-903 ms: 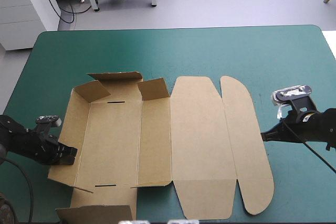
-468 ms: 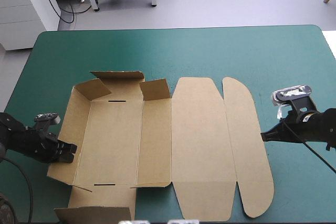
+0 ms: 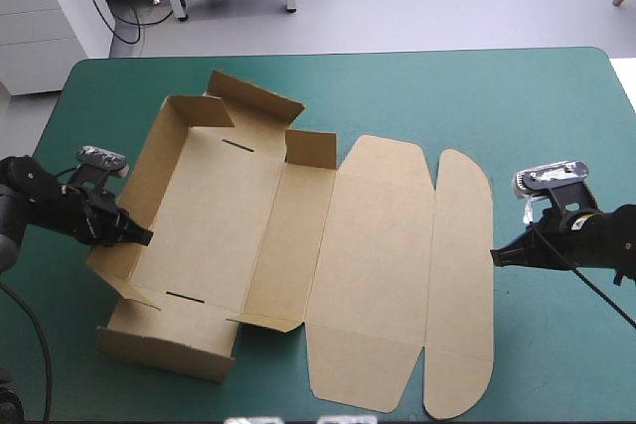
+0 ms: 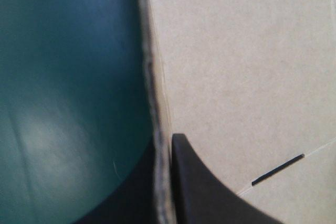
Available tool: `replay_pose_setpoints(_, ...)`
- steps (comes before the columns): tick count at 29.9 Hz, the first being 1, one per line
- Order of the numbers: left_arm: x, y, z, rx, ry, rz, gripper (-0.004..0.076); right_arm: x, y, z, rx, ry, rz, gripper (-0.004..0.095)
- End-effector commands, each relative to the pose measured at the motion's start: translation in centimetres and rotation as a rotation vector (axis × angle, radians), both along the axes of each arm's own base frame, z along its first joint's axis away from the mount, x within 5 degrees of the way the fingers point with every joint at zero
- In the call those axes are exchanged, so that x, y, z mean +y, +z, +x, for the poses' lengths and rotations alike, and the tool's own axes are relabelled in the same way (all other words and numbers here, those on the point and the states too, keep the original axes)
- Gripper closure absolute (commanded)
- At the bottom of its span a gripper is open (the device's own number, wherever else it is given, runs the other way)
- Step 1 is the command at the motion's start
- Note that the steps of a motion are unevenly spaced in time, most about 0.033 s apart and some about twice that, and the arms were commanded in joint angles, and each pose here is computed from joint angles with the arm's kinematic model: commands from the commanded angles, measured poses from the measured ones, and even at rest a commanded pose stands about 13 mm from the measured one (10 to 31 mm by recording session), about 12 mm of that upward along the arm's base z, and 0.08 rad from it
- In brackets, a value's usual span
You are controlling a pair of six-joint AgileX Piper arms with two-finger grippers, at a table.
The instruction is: Fold the box
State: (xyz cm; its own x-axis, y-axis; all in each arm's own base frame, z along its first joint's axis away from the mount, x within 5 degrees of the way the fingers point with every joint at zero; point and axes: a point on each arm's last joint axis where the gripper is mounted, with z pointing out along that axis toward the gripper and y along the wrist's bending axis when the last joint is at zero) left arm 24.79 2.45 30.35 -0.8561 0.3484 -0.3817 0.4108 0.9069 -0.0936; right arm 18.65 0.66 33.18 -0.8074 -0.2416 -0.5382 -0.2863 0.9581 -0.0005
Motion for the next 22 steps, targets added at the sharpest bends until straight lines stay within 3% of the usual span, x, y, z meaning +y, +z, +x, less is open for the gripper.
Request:
replay_pose_setpoints(1, -2.4, 3.7, 1.3, -0.216, -0.102, 0.097, 0.0731, 0.0, 1.2, 0.0, -0.075, -0.01, 0.014, 0.0929)
replay_pose_setpoints(15, -14.0, 9.7, 2.6, -0.795, -0.526, 0.473, 0.0731, 0.0, 1.2, 0.0, -0.072, -0.009, 0.014, 0.0929)
replay_pose_setpoints(22, -18.7, 10.6, 1.3, -1.003, -0.644, 0.532, 0.0731, 0.0, 1.2, 0.0, -0.072, -0.009, 0.014, 0.0929)
